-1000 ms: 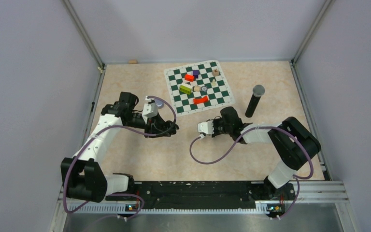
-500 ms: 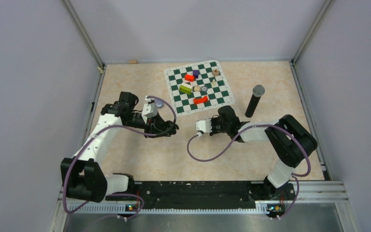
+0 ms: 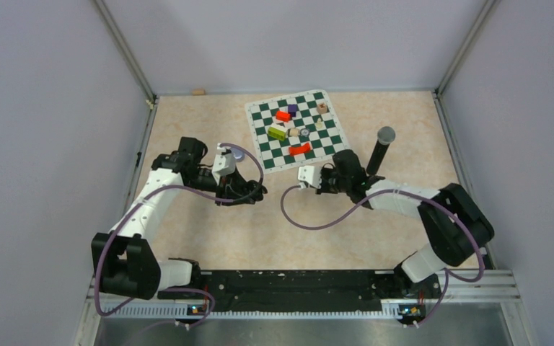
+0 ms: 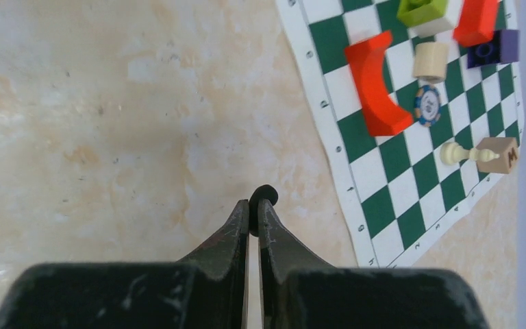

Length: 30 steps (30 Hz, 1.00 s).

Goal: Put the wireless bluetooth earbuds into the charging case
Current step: Pick up the earbud from the center of the board, then place the earbud in the charging case.

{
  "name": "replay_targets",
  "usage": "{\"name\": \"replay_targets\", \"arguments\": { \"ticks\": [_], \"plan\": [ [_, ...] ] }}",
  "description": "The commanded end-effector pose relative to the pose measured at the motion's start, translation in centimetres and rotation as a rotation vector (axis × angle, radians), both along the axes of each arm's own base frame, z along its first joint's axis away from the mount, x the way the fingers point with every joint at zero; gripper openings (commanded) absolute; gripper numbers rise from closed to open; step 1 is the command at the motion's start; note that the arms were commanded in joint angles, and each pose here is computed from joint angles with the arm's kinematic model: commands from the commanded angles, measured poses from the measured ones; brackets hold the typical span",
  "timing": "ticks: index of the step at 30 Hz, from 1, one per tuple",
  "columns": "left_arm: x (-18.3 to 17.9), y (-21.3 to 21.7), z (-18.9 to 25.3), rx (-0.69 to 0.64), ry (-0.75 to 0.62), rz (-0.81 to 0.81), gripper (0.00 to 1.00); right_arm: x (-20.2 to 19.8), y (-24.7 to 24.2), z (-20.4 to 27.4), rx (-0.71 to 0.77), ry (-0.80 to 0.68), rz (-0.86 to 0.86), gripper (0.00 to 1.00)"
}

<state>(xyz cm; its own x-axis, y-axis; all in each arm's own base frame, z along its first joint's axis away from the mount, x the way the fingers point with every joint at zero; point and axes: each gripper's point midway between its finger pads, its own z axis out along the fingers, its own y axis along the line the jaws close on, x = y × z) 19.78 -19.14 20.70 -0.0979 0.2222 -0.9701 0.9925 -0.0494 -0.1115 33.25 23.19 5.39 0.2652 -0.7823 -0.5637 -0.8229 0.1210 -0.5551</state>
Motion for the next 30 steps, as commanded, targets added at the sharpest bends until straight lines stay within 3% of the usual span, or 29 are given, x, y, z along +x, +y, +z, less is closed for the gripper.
{"name": "replay_targets", "arguments": {
  "ticks": [1,6,16,30],
  "plan": [
    [0.3,-0.2,1.4,-0.048,-0.035,-0.017,0.00,-2.0,2.7,9.1,0.296,0.148,0.075,0.02],
    [0.1,-0.3,1.1,-0.053,-0.025,-0.034,0.00,-6.9,4.7,15.0,0.472,0.366,0.222,0.02],
    [-1.3,-0.4,1.1,-0.083,-0.008,-0.115,0.00,-14.2,7.0,27.1,0.791,0.624,0.565,0.03],
    [-0.5,-0.6,0.7,-0.060,0.047,-0.109,0.00,-16.5,12.7,26.3,0.823,0.677,0.585,0.02]
  ]
}}
